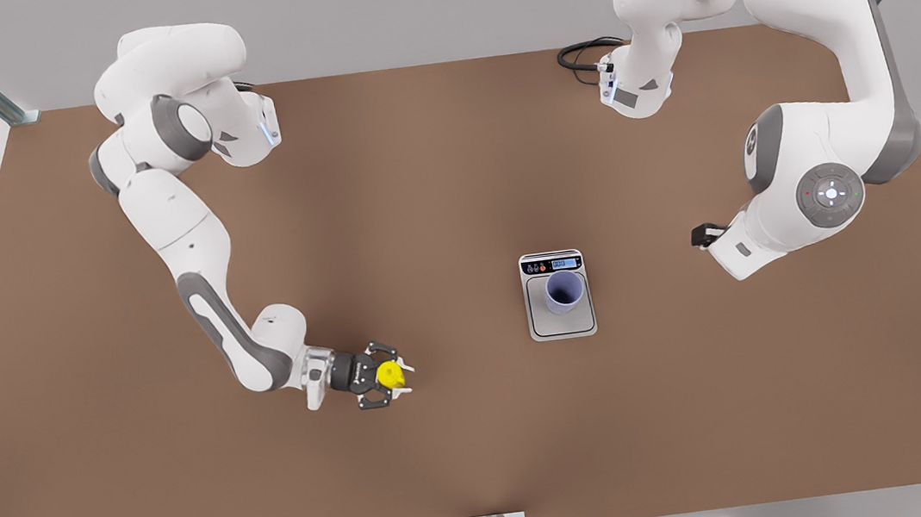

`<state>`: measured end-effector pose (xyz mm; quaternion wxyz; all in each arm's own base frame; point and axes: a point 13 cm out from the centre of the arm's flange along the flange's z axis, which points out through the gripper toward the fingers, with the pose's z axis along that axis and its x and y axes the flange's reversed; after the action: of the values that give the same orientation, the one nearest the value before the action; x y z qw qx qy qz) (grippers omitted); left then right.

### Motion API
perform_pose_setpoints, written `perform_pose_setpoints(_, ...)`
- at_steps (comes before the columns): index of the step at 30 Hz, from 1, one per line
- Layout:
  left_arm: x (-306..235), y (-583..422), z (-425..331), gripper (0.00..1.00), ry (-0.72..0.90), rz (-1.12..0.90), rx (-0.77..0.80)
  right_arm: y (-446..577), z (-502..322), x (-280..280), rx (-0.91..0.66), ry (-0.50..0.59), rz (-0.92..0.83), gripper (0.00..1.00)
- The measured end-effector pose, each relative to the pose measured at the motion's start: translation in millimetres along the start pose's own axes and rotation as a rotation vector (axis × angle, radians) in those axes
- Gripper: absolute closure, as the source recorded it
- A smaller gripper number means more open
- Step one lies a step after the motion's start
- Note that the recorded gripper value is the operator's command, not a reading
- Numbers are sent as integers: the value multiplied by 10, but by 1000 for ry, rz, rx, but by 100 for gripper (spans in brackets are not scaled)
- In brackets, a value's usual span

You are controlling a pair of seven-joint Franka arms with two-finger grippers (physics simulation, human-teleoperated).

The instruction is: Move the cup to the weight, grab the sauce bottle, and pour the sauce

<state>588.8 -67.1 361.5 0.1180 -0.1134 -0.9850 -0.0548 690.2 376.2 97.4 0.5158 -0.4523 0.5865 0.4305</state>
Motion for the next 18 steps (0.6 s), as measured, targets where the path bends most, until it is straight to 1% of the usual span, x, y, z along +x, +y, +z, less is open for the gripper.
perform_pose_setpoints(7, 0, 13, -3, 0, 0, 2, -10, 27, 49, 42, -3, -65, -70, 51)
perform_pose_setpoints(14, -5, 16, 6, 0, 0, 2, -11, 81, 63, 110, -9, -85, -126, 50)
perform_pose_setpoints(15, -7, 16, 9, 0, 1, 2, -11, 83, 62, 113, -9, -86, -134, 38)
perform_pose_setpoints(16, -8, 16, 11, 0, 1, 2, -11, 85, 62, 119, -8, -88, -140, 2)
perform_pose_setpoints(17, -9, 17, 13, 0, 1, 2, -11, 87, 65, 127, -7, -90, -146, 0)
perform_pose_setpoints(18, -11, 18, 13, 0, 1, 2, -11, 89, 67, 133, -5, -91, -152, 0)
